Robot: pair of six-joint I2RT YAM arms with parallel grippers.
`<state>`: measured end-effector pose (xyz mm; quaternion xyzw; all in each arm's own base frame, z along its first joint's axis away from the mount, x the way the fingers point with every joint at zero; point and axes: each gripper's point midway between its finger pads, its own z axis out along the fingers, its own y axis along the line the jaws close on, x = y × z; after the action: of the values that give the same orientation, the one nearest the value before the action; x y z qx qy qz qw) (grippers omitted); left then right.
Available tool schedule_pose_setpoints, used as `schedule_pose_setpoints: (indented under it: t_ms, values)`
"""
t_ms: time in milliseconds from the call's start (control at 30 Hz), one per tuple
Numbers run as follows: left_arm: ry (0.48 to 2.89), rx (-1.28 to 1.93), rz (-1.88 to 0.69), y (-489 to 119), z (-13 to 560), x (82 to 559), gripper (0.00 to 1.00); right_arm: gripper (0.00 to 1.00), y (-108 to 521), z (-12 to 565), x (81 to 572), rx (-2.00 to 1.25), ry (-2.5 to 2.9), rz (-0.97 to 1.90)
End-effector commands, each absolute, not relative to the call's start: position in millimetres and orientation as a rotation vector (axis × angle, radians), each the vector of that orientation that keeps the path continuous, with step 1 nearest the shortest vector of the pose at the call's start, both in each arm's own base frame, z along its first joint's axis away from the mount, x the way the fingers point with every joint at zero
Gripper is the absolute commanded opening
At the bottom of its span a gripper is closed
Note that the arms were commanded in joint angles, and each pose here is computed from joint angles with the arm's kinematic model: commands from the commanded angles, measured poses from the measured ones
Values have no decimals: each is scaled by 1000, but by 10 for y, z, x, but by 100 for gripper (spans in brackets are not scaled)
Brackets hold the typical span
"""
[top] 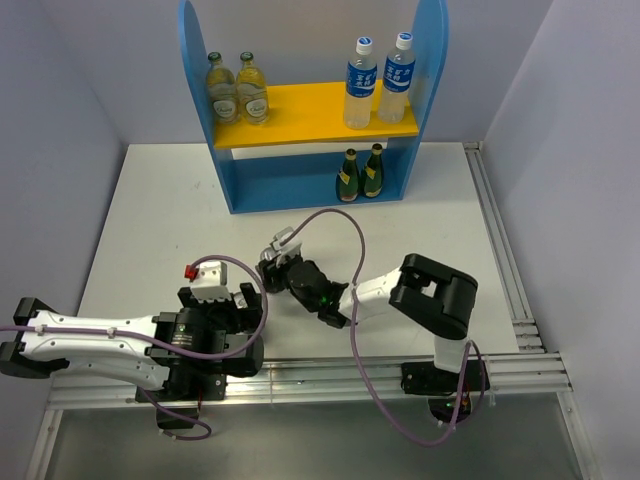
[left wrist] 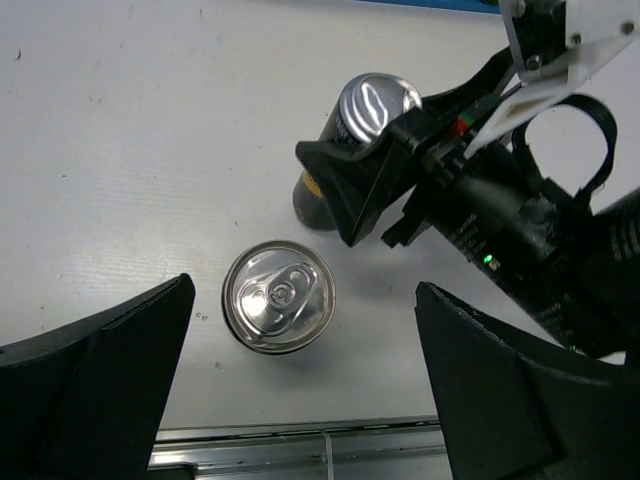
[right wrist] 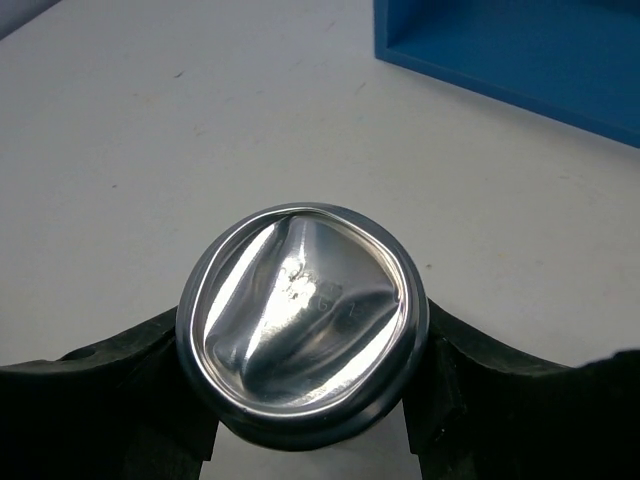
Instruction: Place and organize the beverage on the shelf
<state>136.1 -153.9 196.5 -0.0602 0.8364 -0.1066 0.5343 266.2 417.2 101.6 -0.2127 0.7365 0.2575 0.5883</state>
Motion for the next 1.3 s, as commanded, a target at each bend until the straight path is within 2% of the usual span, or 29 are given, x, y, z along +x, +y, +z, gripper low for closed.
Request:
schedule_pose_setpoints:
  t_ms: [0, 233, 567, 933, 1267]
  values:
    - [1955, -135, -264, -1530, 2009, 1389, 99, 0, 3999, 1658, 3190, -316, 1592, 564]
    - [1944, -128, -270, -1557, 2048, 1399, 99, 0, 3826, 2023, 4029, -226, 1548, 472]
    - [1961, -108, -315, -1655, 1969, 1367, 99, 0, 3760, 2041, 4858, -162, 1565, 388]
    - [1993, -122, -333, -1838, 1798, 1298, 99, 0, 3632, 2041, 5403, -73, 1544, 324]
    - [1999, -123, -254, -1903, 1732, 1165, 99, 0, 3704, 2013, 5626, -33, 1542, 304]
